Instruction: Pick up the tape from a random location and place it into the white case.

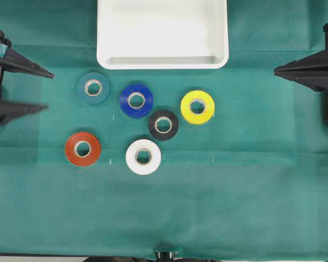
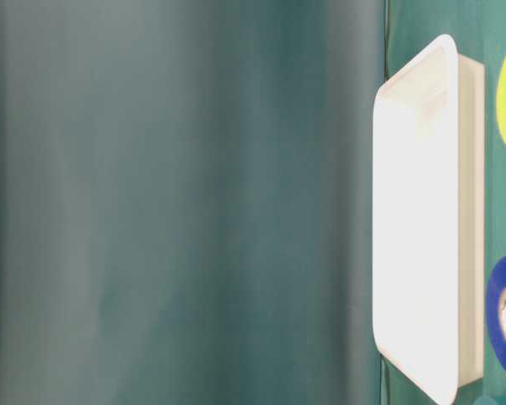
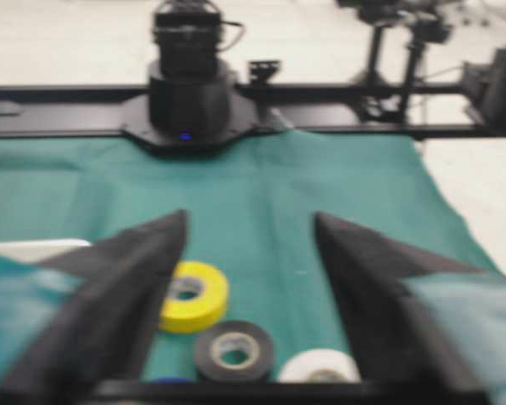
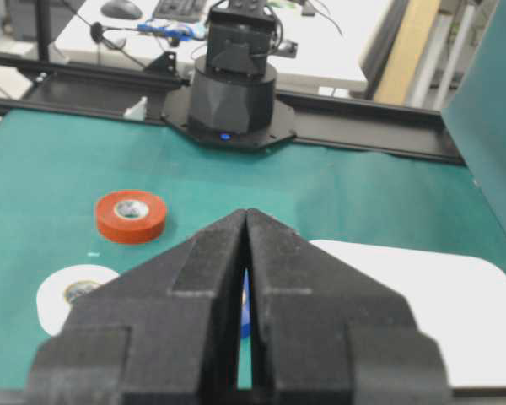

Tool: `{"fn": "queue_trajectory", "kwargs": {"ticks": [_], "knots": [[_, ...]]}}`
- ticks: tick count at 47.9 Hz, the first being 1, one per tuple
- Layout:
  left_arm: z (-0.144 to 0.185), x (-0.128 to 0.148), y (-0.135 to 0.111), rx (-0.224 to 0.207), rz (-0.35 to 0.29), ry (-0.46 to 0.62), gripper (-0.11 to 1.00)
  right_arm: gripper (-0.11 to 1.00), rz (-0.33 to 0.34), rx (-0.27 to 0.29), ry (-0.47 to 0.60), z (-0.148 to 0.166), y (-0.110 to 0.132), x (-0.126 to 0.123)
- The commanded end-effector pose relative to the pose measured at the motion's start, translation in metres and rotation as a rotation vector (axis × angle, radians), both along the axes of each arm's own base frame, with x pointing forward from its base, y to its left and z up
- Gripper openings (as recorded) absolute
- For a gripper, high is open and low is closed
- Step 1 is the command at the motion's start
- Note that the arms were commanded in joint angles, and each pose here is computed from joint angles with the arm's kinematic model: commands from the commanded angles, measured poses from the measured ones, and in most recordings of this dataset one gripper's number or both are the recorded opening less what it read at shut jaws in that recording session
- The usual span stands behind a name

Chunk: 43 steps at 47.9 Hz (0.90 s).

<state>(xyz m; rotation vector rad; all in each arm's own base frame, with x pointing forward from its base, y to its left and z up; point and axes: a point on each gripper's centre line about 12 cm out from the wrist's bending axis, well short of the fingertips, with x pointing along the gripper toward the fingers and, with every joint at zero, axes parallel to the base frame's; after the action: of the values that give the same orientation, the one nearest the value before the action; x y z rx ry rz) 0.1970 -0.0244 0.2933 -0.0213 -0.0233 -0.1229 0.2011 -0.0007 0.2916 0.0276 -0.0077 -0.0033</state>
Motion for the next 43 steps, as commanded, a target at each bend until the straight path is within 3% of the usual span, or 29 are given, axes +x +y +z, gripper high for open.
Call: {"fn": "queue_trajectory", "kwargs": {"ticks": [1,6,14,27,43], "knots": [[0.005,0.001,-0.002,-0.003,-0.010,-0.012,0.85,0.00,-0.002,0.001,-0.021,0.009,0.000,0.003],[0.005,0.001,-0.002,0.003,-0.007,-0.013,0.99,0.00,-0.002,0.000,-0.021,0.009,0.000,0.003],[0.004,0.003,0.006,-0.001,0.031,-0.006,0.98,0.00,-0.001,-0.002,-0.018,0.009,0.000,0.003],[0.003,0.004,0.006,-0.002,0.034,-0.001,0.98,0.00,0.000,-0.002,-0.008,0.007,0.000,0.003],[0.001,0.002,-0.006,0.000,-0.027,0.014,0.98,0.00,-0.001,-0.003,-0.008,0.008,0.000,0.003]]}}
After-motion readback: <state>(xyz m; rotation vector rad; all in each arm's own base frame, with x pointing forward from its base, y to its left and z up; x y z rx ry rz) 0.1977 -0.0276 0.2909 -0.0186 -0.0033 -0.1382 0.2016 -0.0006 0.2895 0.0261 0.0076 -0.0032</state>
